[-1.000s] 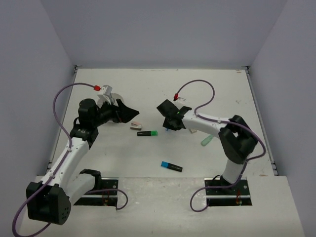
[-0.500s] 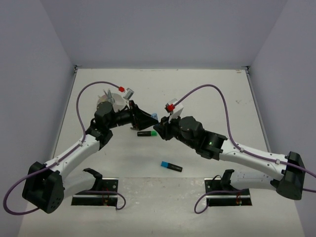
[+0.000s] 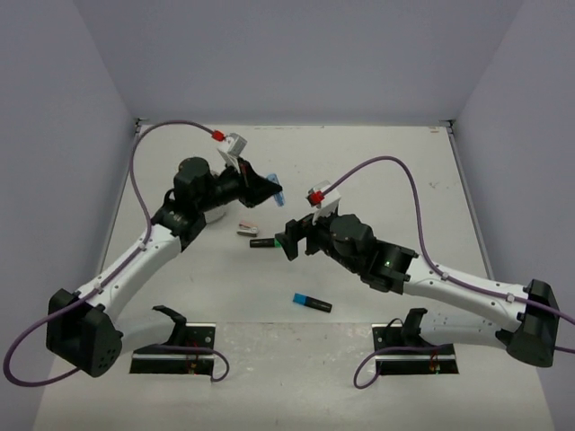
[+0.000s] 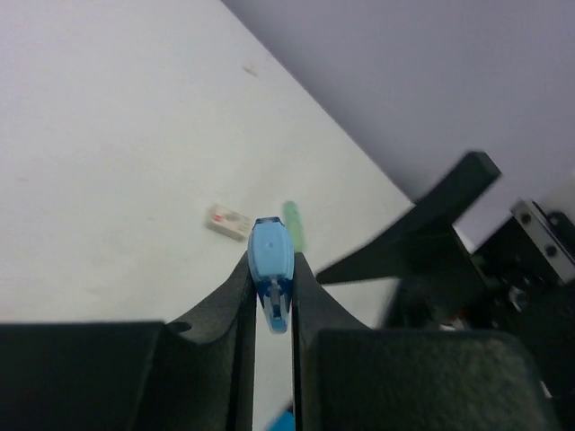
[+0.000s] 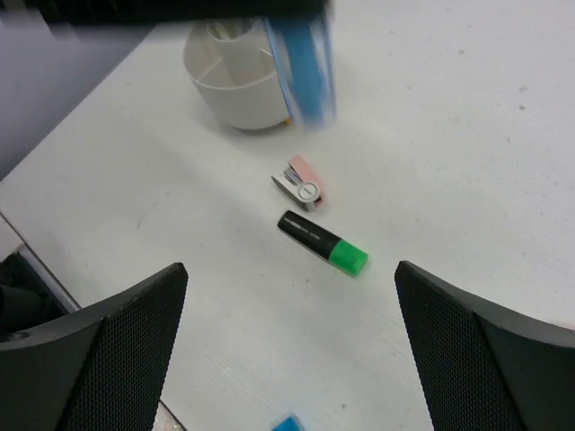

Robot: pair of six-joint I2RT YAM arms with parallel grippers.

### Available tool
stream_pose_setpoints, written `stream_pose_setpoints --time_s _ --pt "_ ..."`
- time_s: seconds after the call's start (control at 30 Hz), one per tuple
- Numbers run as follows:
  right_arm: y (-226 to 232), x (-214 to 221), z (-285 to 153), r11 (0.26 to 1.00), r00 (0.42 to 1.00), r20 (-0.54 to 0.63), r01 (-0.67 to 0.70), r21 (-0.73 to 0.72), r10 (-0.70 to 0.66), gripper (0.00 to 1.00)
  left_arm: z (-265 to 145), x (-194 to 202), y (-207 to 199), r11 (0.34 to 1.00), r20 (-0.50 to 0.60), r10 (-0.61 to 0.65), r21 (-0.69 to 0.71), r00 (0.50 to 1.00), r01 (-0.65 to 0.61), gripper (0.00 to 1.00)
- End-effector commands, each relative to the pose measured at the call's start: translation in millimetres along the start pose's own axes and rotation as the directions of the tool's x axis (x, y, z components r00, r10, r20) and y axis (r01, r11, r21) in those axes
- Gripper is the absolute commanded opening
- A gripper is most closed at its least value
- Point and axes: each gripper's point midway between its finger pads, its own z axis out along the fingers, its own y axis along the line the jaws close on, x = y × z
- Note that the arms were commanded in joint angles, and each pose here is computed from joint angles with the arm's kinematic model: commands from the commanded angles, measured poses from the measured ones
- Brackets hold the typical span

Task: Sort the stationery into containers
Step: Pick up the pen from the center of the board, then place the pen in the storage box.

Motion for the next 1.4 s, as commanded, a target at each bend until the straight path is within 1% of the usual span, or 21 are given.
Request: stream_pose_setpoints --time_s 0.0,0.03,0.07,0.1,0.13,0.17,0.2,0.23,0.3,0.4,0.43,0.53,0.7,0.8,0.93,1.07,1.1,1.2,1.23,1.27,1.37 --pt "-41 12 -16 0.987 0.996 0.009 -0.094 0.129 0.093 0.99 -70 -92 102 0.819 0.089 0.28 -0.541 0.956 -0.19 0.0" --pt "-48 9 -23 0.985 0.994 0.03 -0.113 0.134 0.11 0.99 -90 -113 116 0.777 0.13 0.332 -0.6 0.934 -0.193 0.0" --pt "-51 10 -29 0.985 0.993 0.038 -0.114 0.129 0.11 0.99 -114 -138 128 0.723 0.166 0.403 -0.66 0.9 -0.202 0.0" --pt "-54 12 -34 0.986 0.993 0.045 -0.113 0.126 0.108 0.99 -140 -159 140 0.66 0.19 0.468 -0.724 0.863 -0.199 0.0" --pt "-58 16 -38 0.986 0.994 0.047 -0.101 0.133 0.095 0.99 -166 -176 158 0.579 0.205 0.507 -0.8 0.837 -0.155 0.0" --pt "-60 18 -42 0.987 0.996 0.046 -0.088 0.131 0.082 0.99 -183 -184 176 0.534 0.212 0.519 -0.837 0.828 -0.12 0.0" --pt "-61 20 -45 0.989 0.997 0.044 -0.075 0.125 0.07 0.99 -194 -188 196 0.511 0.218 0.516 -0.854 0.828 -0.094 0.0" --pt "-61 22 -48 0.991 0.997 0.036 -0.066 0.121 0.062 0.99 -193 -191 207 0.547 0.208 0.513 -0.827 0.833 -0.131 0.0" --pt "-62 26 -55 0.992 0.998 0.021 -0.059 0.112 0.057 0.99 -191 -194 223 0.597 0.193 0.482 -0.786 0.854 -0.16 0.0" --pt "-54 27 -65 0.998 0.998 0.03 -0.054 0.043 0.053 0.99 -166 -169 253 0.692 0.156 0.393 -0.699 0.906 -0.18 0.0" --pt "-53 28 -66 0.998 0.998 0.028 -0.053 0.039 0.052 0.99 -165 -167 254 0.698 0.154 0.386 -0.694 0.909 -0.178 0.0" --pt "-47 25 -72 0.999 0.998 0.042 -0.05 -0.01 0.05 0.99 -156 -136 274 0.725 0.126 0.321 -0.67 0.939 -0.158 0.0" --pt "-38 25 -71 0.998 0.999 0.037 -0.034 -0.055 0.036 0.99 -153 -96 293 0.734 0.089 0.243 -0.668 0.966 -0.123 0.0" --pt "-37 26 -69 0.997 0.999 0.026 -0.031 -0.063 0.033 0.99 -149 -81 299 0.745 0.077 0.204 -0.659 0.976 -0.104 0.0" --pt "-36 25 -71 0.997 0.999 0.033 -0.031 -0.068 0.034 0.99 -148 -66 310 0.743 0.057 0.156 -0.665 0.986 -0.079 0.01" --pt "-38 23 -73 0.997 0.998 0.047 -0.032 -0.064 0.035 0.99 -149 -56 319 0.728 0.046 0.129 -0.683 0.991 -0.063 0.13" --pt "-38 22 -74 0.998 0.998 0.051 -0.032 -0.062 0.035 0.99 -150 -54 321 0.726 0.045 0.12 -0.685 0.992 -0.057 0.2" --pt "-39 22 -75 0.998 0.998 0.057 -0.033 -0.058 0.036 0.99 -147 -54 319 0.735 0.041 0.116 -0.675 0.992 -0.058 0.32" --pt "-41 21 -75 0.998 0.998 0.059 -0.034 -0.052 0.037 0.99 -149 -56 318 0.732 0.04 0.119 -0.679 0.992 -0.061 0.39" --pt "-41 21 -75 0.998 0.997 0.06 -0.034 -0.048 0.037 0.99 -149 -57 316 0.731 0.039 0.123 -0.68 0.992 -0.064 0.44" --pt "-44 22 -73 0.999 0.998 0.058 -0.032 -0.031 0.034 0.99 -149 -66 306 0.737 0.045 0.15 -0.671 0.988 -0.082 0.55"
